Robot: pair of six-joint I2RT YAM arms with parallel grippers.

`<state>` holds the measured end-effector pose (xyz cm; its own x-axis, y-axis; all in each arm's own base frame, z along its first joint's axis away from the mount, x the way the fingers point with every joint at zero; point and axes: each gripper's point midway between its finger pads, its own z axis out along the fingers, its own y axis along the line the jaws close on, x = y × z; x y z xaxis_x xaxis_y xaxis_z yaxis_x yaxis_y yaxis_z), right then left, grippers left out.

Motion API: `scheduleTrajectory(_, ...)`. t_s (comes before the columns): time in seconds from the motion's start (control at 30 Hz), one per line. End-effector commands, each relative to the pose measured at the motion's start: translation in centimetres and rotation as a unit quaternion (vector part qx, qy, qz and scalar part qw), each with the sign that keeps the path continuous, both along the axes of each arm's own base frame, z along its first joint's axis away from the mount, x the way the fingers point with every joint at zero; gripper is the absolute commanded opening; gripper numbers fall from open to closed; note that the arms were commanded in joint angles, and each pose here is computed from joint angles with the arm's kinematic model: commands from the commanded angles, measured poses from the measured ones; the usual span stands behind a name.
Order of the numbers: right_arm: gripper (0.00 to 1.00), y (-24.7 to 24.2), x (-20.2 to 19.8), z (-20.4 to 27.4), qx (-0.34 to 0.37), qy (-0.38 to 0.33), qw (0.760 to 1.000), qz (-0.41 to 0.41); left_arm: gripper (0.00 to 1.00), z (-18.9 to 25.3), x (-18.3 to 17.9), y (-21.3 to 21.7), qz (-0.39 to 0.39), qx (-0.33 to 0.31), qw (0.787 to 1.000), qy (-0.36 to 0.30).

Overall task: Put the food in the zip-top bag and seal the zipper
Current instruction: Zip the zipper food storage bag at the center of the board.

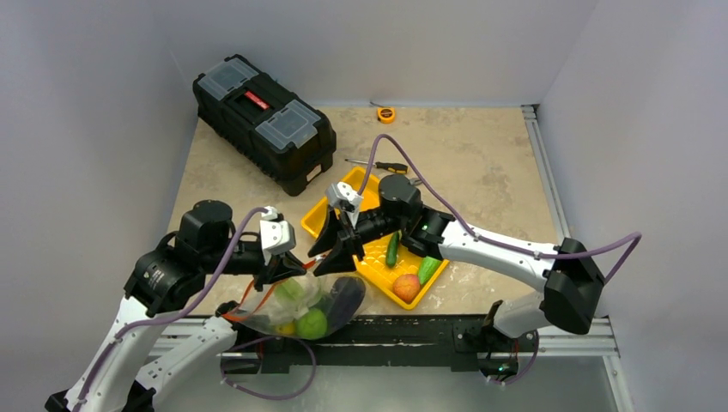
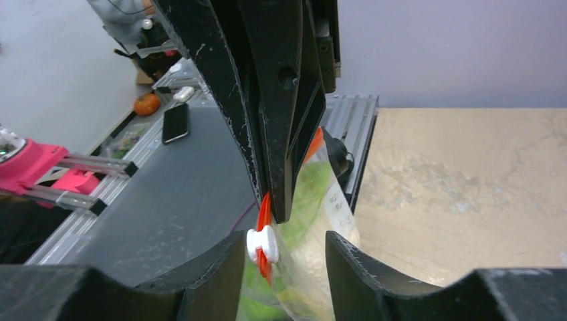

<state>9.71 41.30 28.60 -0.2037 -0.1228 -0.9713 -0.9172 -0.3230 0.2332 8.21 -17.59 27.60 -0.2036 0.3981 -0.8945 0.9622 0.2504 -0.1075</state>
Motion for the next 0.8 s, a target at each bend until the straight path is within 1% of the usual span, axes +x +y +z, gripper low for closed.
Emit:
scheduleTrajectory(0.0, 0.50, -0.1, -0.9, 2.6, 0.037, -0.011, 0.998, 0.039, 0.00, 2.6, 0.4, -0.2, -0.008, -0.022, 0.998, -0.051)
scheduleTrajectory(0.07, 0.53, -0.2, -1.0, 2.2, 0.033, -0.008, 0.998, 0.043, 0.00, 2.7, 0.4, -0.1, -0.008, -0.021, 0.998, -0.054)
scheduleTrajectory(0.17, 0.53, -0.1, -1.1, 2.0, 0.032, -0.006, 0.998, 0.048, 0.00, 2.8, 0.5, -0.1, -0.008, -0.020, 0.998, -0.059)
scheduleTrajectory(0.2, 0.51, -0.1, -1.1, 2.0, 0.033, -0.006, 0.998, 0.049, 0.00, 2.8, 0.6, -0.1, -0.008, -0.020, 0.998, -0.059)
scheduleTrajectory(0.3, 0.38, 0.1, -1.0, 1.9, 0.033, -0.005, 0.998, 0.051, 0.00, 2.9, 0.7, -0.2, -0.009, -0.018, 0.998, -0.059)
scheduleTrajectory(0.43, 0.27, 0.4, -0.9, 1.5, 0.031, -0.003, 0.998, 0.051, 0.00, 3.3, 0.9, -0.2, -0.006, -0.020, 0.997, -0.068)
scheduleTrajectory(0.47, 0.25, 0.4, -0.8, 1.4, 0.030, -0.002, 0.998, 0.050, 0.00, 3.4, 1.0, -0.2, -0.004, -0.021, 0.997, -0.070)
scheduleTrajectory(0.5, 0.26, 0.4, -0.8, 1.5, 0.032, -0.003, 0.998, 0.050, 0.00, 3.5, 1.0, -0.1, -0.003, -0.020, 0.997, -0.072)
scheduleTrajectory(0.57, 0.36, 0.6, -0.8, 1.3, 0.030, -0.001, 0.998, 0.050, 0.00, 3.7, 1.2, 0.0, 0.002, -0.020, 0.997, -0.077)
scheduleTrajectory(0.6, 0.36, 0.6, -0.7, 1.3, 0.031, -0.003, 0.998, 0.049, 0.00, 3.7, 1.2, -0.1, 0.002, -0.021, 0.997, -0.078)
scheduleTrajectory(0.63, 0.34, 0.6, -0.6, 1.3, 0.031, -0.002, 0.998, 0.047, 0.00, 3.6, 1.3, -0.1, 0.002, -0.020, 0.997, -0.077)
scheduleTrajectory(0.67, 0.24, 0.6, -0.6, 1.4, 0.031, -0.003, 0.998, 0.046, 0.00, 3.6, 1.2, -0.1, 0.002, -0.019, 0.997, -0.076)
scheduleTrajectory(0.77, 0.07, 0.7, -0.5, 1.3, 0.033, -0.004, 0.999, 0.042, 0.00, 3.3, 1.3, 0.0, 0.003, -0.014, 0.997, -0.073)
